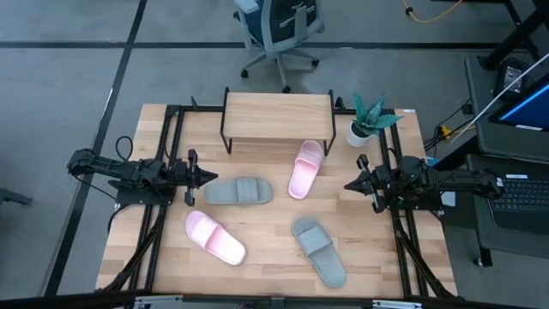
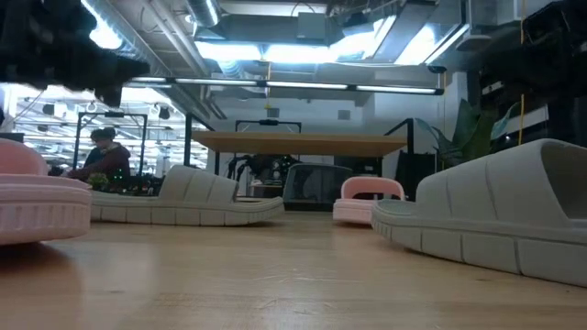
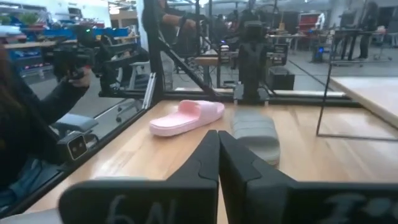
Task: Pick and place slides into the shelf
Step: Put the top pink slipper on the shelf
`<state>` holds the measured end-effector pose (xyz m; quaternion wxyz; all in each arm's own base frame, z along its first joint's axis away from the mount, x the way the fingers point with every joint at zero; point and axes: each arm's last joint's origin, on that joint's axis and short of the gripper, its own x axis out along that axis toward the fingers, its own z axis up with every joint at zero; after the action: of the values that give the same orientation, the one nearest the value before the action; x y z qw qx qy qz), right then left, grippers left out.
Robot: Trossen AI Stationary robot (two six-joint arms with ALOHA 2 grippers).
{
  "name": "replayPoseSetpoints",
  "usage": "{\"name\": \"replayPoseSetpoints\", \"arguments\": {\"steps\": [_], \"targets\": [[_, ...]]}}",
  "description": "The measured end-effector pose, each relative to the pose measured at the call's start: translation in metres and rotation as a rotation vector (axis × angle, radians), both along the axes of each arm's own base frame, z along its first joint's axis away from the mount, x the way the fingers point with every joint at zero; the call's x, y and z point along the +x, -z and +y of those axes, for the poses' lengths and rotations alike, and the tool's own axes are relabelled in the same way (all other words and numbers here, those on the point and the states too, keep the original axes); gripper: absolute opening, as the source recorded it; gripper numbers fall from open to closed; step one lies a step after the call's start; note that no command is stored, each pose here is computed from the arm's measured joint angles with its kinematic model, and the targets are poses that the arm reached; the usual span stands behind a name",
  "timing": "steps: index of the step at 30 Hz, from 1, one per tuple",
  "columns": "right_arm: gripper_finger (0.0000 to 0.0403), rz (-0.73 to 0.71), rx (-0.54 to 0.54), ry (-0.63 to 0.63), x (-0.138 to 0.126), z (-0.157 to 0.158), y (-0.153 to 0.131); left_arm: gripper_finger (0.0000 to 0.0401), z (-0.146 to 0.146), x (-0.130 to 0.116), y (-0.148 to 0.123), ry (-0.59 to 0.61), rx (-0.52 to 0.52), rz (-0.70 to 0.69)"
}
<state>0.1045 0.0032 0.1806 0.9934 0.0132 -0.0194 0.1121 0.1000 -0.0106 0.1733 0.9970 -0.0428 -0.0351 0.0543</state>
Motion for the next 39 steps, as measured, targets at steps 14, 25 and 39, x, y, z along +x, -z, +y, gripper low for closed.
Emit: {"name": "replayPoseSetpoints", "arguments": {"steps": [14, 25, 39], "targets": [[0.0001, 0.244, -0.132, 0.108, 0.020, -0.004, -0.036, 0.0000, 0.000, 0.005, -0.016, -0.023, -0.027, 0.118], [0.0002, 0.219, -0.104, 0.018, 0.053, 0.003, -0.054, 0.0000, -0.005, 0.024, -0.022, -0.006, -0.073, 0.161], [0.0004, 0.500, -0.200, 0.129, 0.095, 0.021, -0.076, 0.0000, -0.014, 0.067, -0.049, -0.083, 0.106, 0.467]]}}
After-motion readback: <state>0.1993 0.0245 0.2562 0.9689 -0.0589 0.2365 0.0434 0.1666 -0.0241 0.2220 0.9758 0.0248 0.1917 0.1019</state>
